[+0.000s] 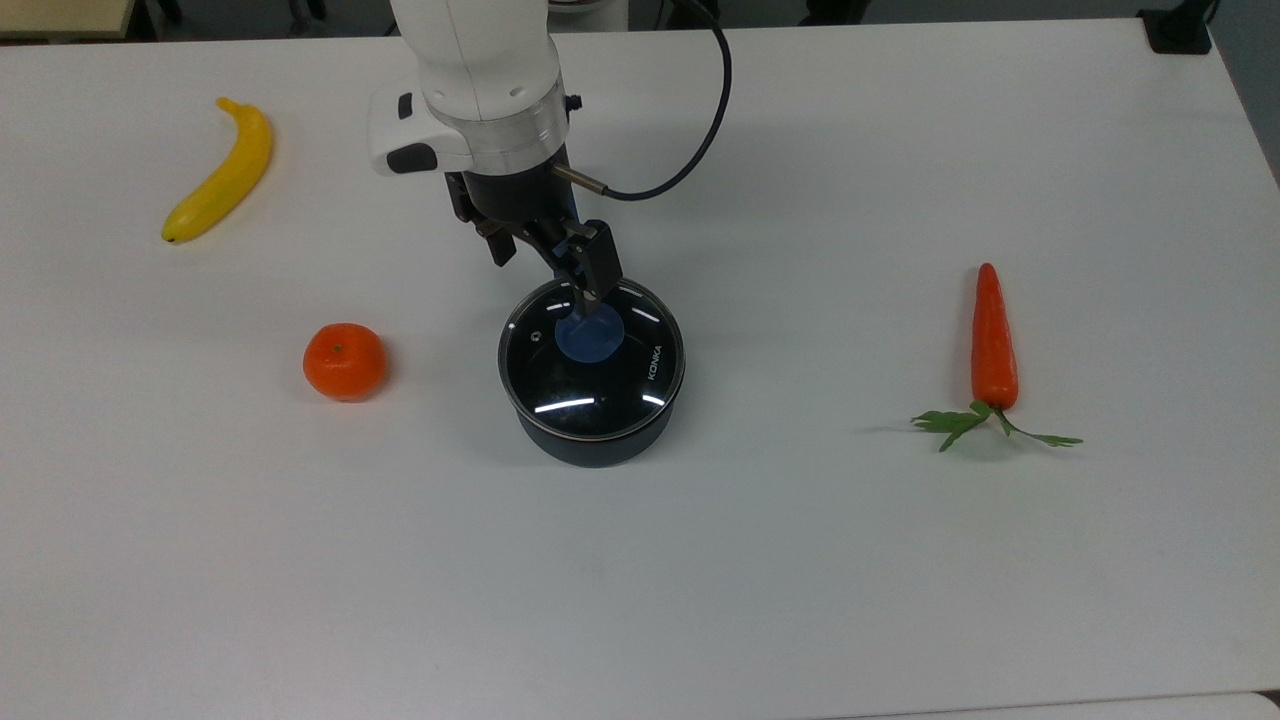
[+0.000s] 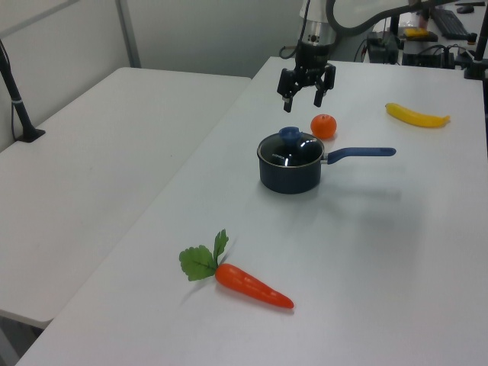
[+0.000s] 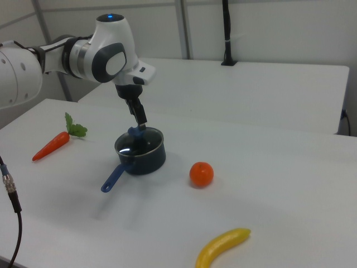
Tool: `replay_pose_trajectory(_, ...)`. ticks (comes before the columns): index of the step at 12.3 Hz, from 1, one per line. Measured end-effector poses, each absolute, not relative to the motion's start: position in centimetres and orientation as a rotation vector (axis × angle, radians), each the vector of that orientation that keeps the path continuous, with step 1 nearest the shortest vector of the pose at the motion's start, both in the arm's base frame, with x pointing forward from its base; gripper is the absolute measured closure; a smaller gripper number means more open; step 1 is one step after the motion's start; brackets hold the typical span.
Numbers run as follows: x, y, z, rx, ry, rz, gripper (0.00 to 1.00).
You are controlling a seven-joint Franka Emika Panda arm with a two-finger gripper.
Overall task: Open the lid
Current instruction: 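Lower the open gripper onto the blue knob and close on it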
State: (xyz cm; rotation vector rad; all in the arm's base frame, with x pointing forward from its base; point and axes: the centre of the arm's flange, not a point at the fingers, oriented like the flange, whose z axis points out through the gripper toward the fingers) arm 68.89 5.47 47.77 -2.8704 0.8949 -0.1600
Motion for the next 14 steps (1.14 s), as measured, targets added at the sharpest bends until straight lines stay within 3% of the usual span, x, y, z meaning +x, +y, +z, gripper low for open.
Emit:
replay_pose_trajectory(3, 69.1, 7.0, 45.9, -2.821, 1.064, -0.109, 0.0)
replay_pose_trajectory(6, 69.6, 9.2, 42.3, -2.887, 1.053, -0.068, 0.0)
replay_pose_trajectory(14, 70.8, 9.9, 43.1, -2.874, 1.032, -0.153, 0.0)
